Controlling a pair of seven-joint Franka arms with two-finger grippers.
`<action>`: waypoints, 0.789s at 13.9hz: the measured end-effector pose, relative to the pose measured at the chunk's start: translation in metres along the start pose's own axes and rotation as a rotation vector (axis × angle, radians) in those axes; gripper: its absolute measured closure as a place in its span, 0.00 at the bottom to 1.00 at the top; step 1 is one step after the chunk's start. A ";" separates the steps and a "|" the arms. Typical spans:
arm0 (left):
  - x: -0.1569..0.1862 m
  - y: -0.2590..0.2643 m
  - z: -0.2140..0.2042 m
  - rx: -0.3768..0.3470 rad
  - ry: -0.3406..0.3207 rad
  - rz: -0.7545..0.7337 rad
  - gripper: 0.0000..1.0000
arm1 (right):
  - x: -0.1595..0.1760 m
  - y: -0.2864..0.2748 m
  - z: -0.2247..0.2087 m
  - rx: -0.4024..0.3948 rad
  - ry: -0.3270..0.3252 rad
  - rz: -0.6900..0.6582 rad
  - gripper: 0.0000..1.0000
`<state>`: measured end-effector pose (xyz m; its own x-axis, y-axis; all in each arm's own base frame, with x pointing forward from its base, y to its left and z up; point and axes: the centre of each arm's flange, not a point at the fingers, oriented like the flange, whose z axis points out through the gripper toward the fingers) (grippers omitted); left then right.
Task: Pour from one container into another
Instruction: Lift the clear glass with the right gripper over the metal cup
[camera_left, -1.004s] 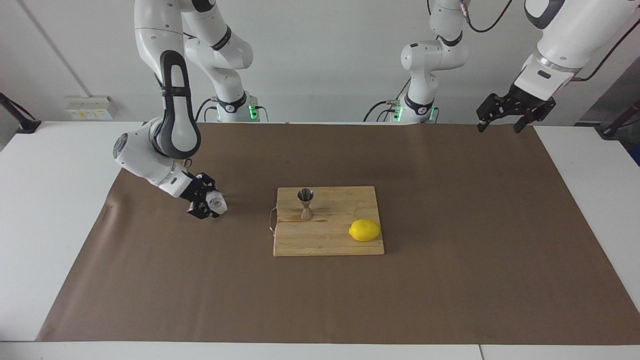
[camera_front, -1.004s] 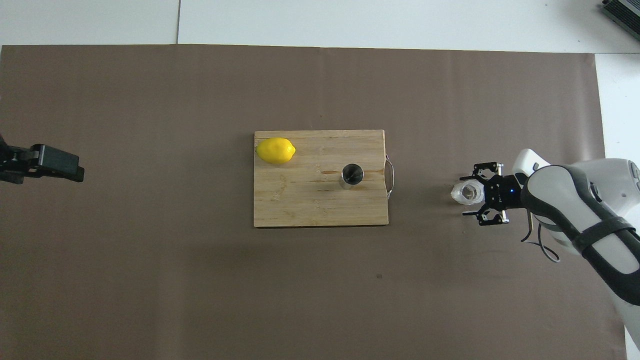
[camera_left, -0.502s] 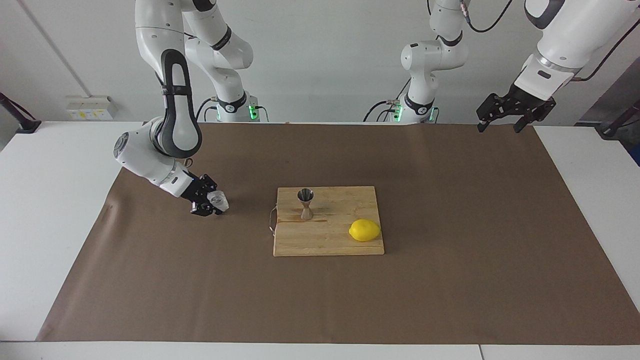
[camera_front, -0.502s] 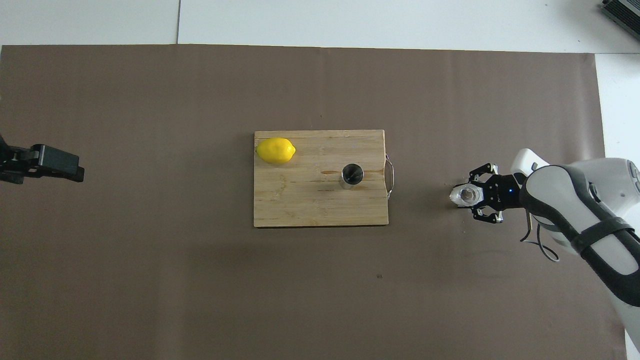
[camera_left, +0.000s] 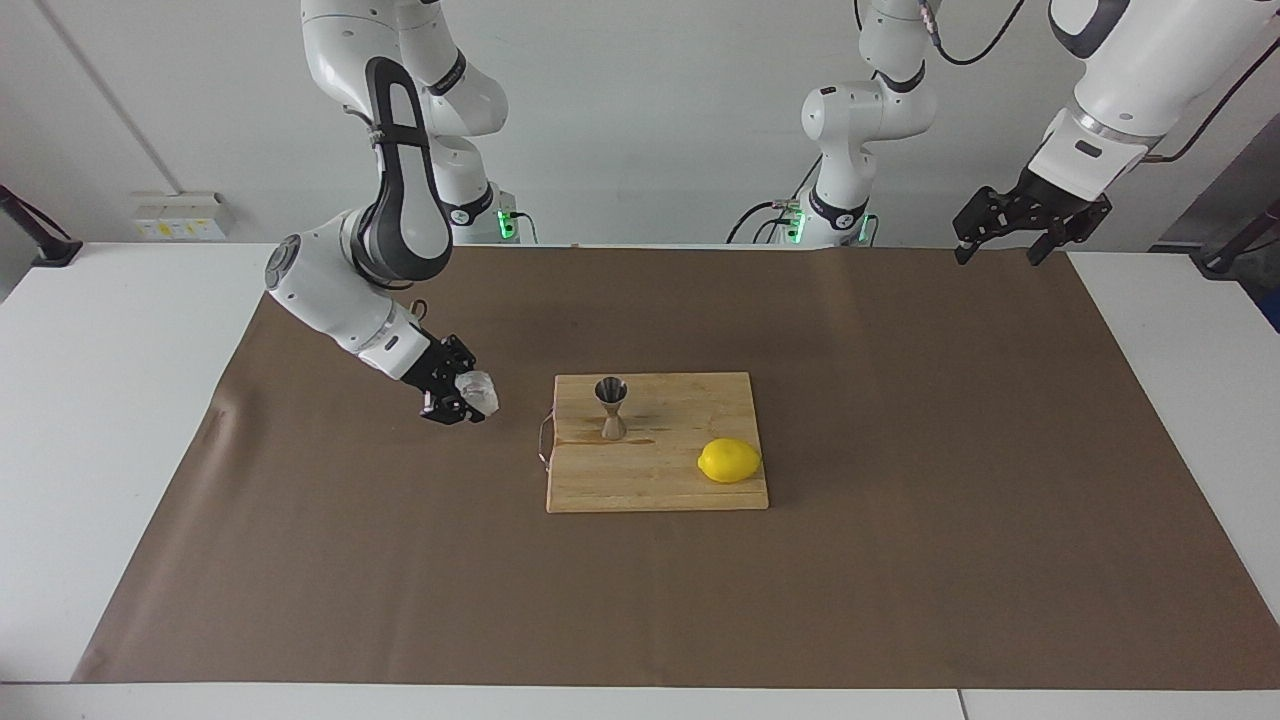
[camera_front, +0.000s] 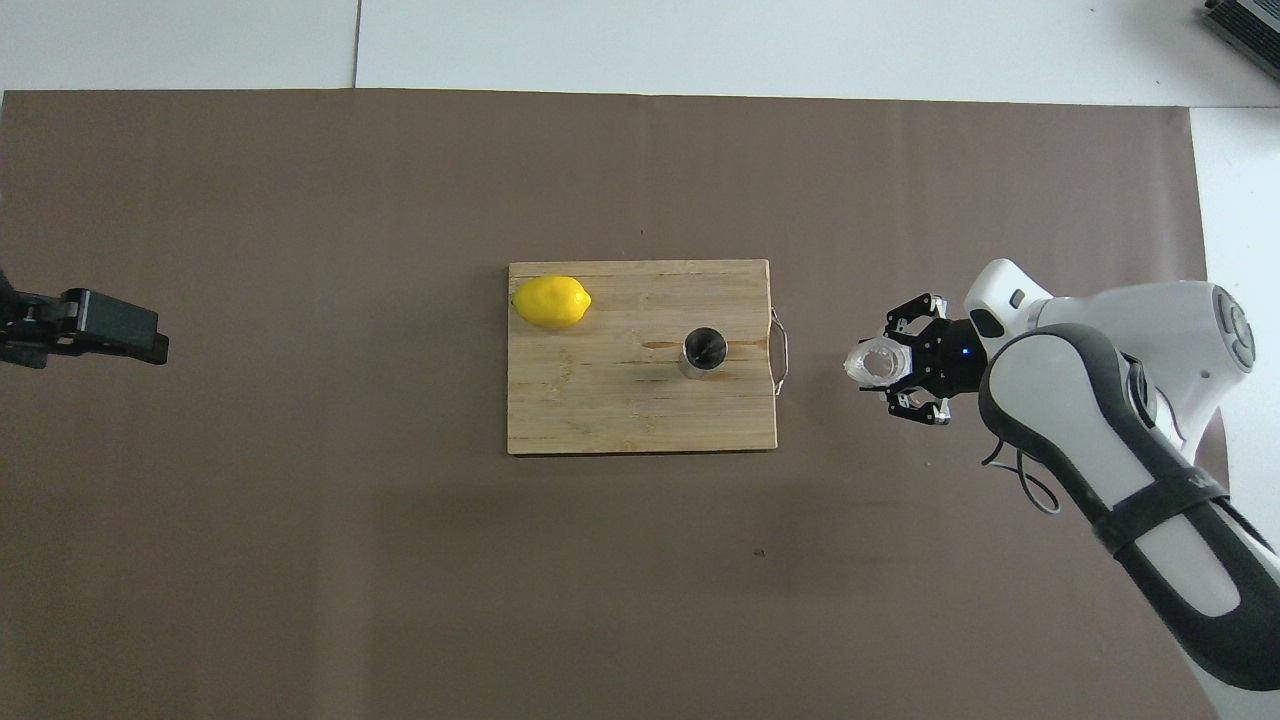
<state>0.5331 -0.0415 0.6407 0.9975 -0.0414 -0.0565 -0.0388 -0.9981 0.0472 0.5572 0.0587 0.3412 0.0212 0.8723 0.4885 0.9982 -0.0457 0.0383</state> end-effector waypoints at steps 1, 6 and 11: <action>0.000 0.000 0.000 0.000 0.000 0.000 0.00 | 0.012 0.003 -0.002 -0.004 -0.019 0.017 0.50; 0.000 0.000 0.000 0.000 0.000 0.000 0.00 | 0.072 0.016 -0.009 -0.027 -0.109 0.102 0.50; 0.000 0.000 0.000 0.000 0.000 0.000 0.00 | 0.133 0.022 -0.010 -0.077 -0.219 0.152 0.50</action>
<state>0.5331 -0.0415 0.6406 0.9975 -0.0413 -0.0569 -0.0386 -0.9981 0.0472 0.5811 0.1686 0.4153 0.1902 0.9367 0.2940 0.9757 -0.2135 0.0489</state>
